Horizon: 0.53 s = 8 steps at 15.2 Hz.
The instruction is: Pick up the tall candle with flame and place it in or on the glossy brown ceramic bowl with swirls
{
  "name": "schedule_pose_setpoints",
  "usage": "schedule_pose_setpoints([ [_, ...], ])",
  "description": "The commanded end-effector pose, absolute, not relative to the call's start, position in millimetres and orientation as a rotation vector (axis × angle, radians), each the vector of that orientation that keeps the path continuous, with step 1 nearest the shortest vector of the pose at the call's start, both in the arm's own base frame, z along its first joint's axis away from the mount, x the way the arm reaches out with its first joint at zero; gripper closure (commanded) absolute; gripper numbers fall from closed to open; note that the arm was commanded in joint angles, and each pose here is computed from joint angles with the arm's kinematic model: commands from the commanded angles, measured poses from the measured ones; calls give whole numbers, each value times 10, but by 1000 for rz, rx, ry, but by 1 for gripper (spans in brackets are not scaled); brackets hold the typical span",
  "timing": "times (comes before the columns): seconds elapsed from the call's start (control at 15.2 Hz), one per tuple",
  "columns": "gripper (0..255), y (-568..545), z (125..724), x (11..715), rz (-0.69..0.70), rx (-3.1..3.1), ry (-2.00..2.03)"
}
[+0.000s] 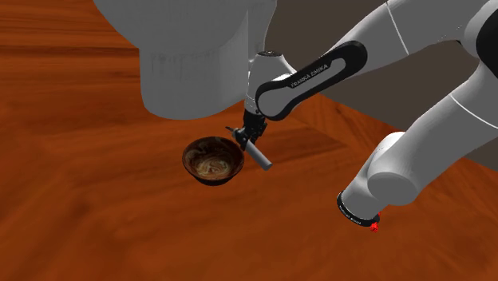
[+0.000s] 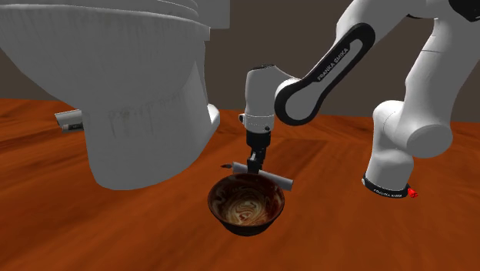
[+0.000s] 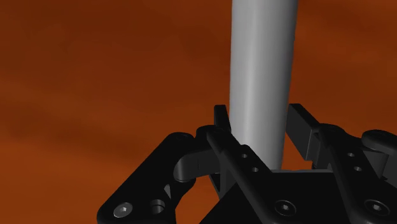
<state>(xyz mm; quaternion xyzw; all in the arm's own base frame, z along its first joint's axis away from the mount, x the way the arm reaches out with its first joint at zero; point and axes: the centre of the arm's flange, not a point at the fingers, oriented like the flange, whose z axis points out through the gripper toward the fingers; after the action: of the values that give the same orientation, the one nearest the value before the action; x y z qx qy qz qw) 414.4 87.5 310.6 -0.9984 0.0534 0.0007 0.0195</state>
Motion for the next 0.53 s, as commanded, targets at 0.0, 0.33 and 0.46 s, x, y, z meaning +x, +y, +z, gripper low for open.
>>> schedule_pose_setpoints([
  [0.0,255,869,3219,4141,2,-3098,166],
  [0.33,255,869,3483,4141,2,-3098,166],
  [0.46,255,869,3588,4141,2,-3098,166],
])
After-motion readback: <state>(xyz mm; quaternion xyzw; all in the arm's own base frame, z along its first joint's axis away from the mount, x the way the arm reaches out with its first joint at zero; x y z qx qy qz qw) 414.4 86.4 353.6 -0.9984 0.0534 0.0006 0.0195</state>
